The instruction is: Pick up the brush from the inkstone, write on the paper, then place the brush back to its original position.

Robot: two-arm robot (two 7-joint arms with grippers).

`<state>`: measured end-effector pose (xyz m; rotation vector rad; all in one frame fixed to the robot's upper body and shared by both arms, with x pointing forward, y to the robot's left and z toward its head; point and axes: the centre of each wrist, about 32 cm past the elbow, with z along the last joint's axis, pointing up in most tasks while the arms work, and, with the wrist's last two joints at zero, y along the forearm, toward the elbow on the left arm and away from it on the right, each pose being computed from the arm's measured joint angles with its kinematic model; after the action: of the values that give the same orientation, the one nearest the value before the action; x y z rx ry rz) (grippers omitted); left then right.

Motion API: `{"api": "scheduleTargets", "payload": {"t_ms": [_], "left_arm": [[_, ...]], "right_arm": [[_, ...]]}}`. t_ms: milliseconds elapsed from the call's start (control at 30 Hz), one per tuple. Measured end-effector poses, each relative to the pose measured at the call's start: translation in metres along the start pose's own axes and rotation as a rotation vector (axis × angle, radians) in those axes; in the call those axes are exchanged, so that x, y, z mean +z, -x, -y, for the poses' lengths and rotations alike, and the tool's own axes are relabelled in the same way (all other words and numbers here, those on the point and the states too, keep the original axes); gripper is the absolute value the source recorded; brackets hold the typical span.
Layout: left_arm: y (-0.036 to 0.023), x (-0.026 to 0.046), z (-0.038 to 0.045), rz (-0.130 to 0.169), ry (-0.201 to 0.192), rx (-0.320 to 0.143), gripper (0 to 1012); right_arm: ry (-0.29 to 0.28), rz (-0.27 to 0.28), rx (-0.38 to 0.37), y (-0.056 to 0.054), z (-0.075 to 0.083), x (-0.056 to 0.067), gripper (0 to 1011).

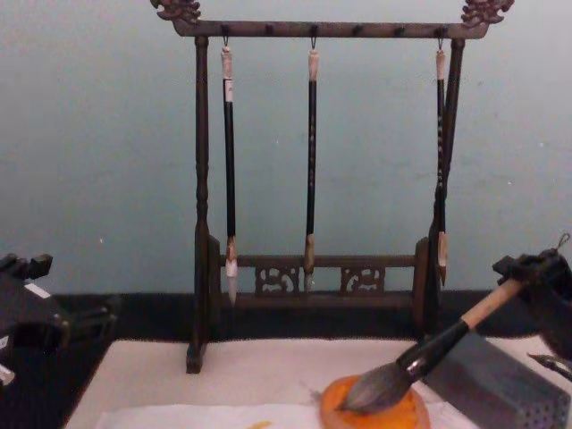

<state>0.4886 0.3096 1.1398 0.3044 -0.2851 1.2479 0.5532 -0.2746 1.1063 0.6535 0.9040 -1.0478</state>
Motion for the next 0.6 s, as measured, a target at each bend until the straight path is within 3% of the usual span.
{"api": "scheduleTargets", "payload": {"t_ms": [600], "left_arm": [[0.0000, 0.0000, 0.0000, 0.000, 0.000, 0.000, 1001]], "right_arm": [[0.010, -0.022, -0.015, -0.0044, 0.0008, -0.0005, 177]]}}
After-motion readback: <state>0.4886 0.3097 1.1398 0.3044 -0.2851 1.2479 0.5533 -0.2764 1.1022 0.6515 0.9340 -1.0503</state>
